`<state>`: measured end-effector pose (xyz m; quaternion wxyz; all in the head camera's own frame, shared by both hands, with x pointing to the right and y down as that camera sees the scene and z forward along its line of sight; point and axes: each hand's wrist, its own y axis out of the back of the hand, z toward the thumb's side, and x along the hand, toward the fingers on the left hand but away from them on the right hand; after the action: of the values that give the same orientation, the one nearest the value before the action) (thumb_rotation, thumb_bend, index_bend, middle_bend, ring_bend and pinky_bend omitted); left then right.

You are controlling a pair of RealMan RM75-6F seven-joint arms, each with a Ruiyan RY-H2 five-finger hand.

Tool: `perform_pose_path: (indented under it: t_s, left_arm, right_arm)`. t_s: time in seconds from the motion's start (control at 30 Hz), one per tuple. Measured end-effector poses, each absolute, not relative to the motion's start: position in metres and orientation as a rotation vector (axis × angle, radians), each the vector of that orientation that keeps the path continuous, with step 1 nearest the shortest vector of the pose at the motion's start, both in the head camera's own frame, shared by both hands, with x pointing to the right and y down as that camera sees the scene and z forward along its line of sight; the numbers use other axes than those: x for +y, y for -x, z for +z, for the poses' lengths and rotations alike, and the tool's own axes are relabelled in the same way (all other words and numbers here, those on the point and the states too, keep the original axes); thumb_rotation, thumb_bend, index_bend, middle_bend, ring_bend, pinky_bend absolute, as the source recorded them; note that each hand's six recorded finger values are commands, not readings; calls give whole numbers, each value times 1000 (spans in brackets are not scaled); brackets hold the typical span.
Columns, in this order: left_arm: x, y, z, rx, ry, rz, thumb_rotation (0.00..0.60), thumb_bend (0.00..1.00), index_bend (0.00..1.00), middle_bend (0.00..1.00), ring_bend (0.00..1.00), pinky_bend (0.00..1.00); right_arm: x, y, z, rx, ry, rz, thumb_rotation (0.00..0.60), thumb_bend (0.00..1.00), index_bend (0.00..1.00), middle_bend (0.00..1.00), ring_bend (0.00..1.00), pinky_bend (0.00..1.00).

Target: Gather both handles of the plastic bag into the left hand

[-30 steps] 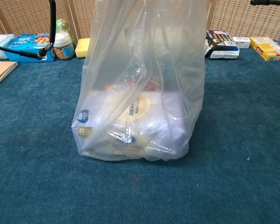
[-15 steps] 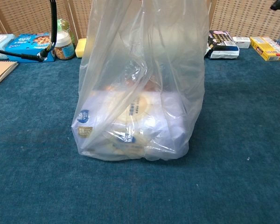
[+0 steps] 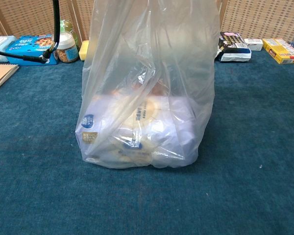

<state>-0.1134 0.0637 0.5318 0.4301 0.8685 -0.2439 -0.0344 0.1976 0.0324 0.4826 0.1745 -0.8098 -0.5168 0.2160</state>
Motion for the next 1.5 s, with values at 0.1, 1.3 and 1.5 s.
perform_pose_path:
  t_s: [0.1,1.3,1.5]
  left_arm:
    - [63,113,531,-603,-2145,-102,0,113,286,255,130,225]
    - [45,113,509,-626,-1879,-261,248,289,492,497,418,477]
    - [43,111,503,-628,-1861,-269,343,361,580,586,498,539]
  right_arm:
    - [36,-206,476,-1484,2278,589,600,195,286,253,157,40]
    - [22,-316,499,-1738,1977,790,600,228,349,312,233,133]
    - [28,-325,510,-1654,1918,886,600,242,471,427,399,303]
